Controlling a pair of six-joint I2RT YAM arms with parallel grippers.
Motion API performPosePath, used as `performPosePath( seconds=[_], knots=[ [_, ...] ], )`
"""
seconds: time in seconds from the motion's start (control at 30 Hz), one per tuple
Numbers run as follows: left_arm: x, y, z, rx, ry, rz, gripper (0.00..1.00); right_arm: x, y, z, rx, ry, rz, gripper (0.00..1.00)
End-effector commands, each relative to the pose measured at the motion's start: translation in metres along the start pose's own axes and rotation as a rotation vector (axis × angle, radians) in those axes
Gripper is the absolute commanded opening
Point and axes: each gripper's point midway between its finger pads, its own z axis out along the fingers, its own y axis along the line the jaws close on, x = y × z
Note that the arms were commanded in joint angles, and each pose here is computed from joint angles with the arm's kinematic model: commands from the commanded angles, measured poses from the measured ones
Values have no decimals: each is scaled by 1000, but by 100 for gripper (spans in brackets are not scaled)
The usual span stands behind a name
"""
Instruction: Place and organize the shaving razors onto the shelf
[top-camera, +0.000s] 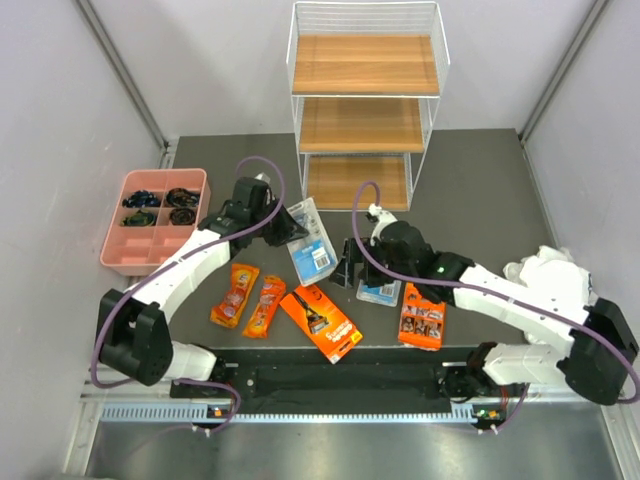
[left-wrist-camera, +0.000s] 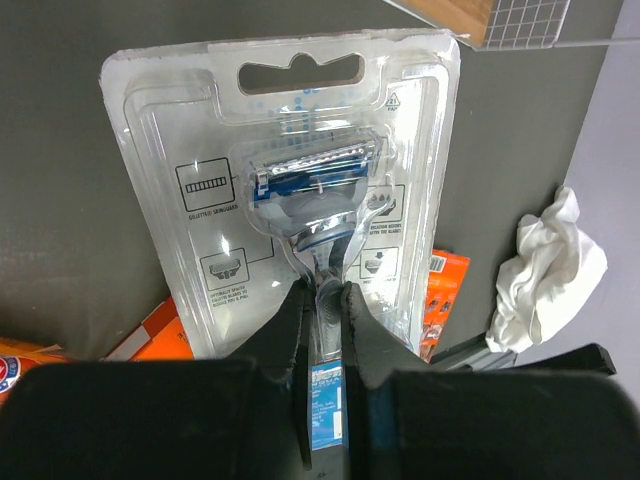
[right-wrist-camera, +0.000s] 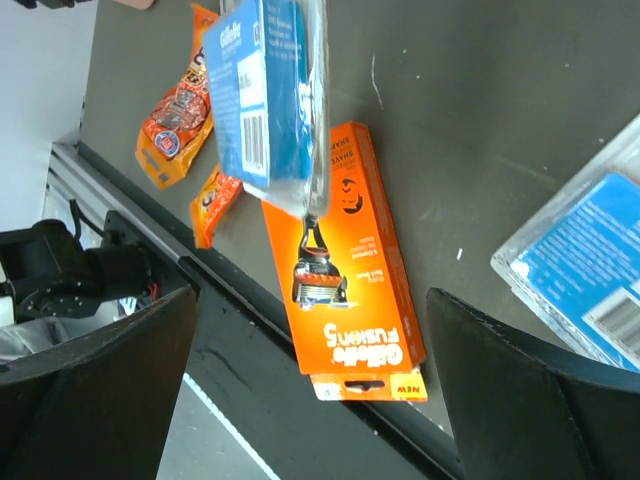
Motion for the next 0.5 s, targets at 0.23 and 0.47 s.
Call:
performPosePath(
  seconds=[0.23, 0.47],
  knots=[
    [-2, -20, -6, 92, 7, 27, 0, -49, 52, 34, -122, -70, 17, 90],
    [2, -23, -6, 119, 23, 13, 0, -44, 48, 44, -104, -42, 44, 81]
  ],
)
